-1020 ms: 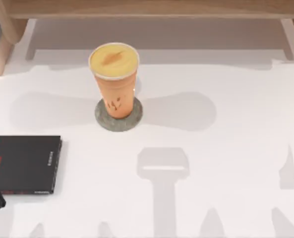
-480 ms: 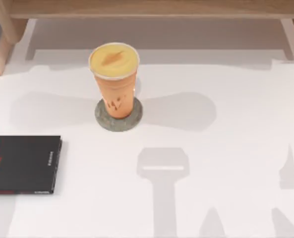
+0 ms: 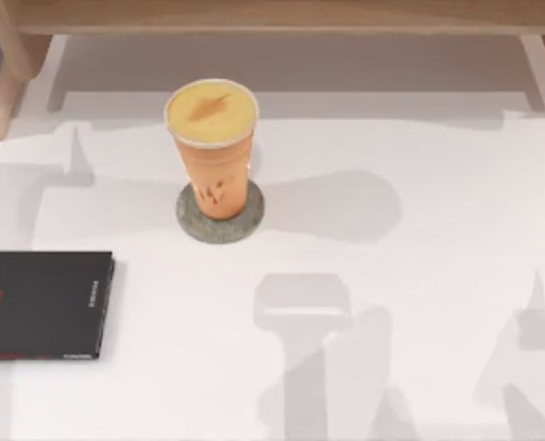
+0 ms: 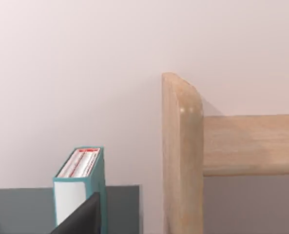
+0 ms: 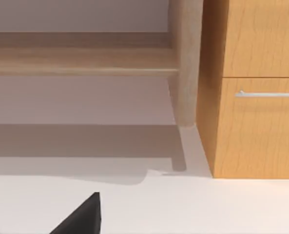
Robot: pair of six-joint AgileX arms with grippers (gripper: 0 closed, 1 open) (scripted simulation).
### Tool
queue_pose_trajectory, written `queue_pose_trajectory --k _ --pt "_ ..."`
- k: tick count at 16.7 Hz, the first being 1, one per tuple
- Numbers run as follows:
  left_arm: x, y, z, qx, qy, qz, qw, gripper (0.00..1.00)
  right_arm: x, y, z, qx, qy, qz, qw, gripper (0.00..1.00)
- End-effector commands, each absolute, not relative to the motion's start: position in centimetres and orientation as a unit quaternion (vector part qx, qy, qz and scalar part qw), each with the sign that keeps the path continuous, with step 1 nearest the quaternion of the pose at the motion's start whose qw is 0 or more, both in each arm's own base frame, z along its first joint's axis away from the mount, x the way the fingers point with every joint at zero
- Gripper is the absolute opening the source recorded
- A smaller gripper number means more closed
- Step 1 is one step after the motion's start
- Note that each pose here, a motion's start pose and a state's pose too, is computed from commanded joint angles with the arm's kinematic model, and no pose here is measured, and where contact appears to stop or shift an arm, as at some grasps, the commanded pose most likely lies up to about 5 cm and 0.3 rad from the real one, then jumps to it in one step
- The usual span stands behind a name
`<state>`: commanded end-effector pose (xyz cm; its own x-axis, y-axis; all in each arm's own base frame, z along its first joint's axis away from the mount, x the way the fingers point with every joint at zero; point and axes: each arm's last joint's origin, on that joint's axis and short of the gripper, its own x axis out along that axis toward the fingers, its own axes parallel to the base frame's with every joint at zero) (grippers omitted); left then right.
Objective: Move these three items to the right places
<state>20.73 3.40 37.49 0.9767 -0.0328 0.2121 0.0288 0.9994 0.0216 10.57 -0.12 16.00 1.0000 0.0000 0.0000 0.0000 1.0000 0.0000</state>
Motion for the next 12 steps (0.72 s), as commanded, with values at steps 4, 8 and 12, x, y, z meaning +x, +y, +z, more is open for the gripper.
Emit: queue_pose_trajectory --k 4,8,12 --pt "31.9 7.5 35.2 0.006 -0.066 -0.010 0.998 1.00 10.6 -0.1 16.0 0.000 0.000 0.000 1.000 1.00" --pt "39.8 11.1 30.1 0.002 -0.036 -0.007 0.999 1.00 10.6 -0.1 16.0 0.000 0.000 0.000 1.000 1.00" --pt "43.3 12.8 25.7 -0.007 -0.006 -0.007 1.000 1.00 10.6 -0.1 16.0 0.000 0.000 0.000 1.000 1.00"
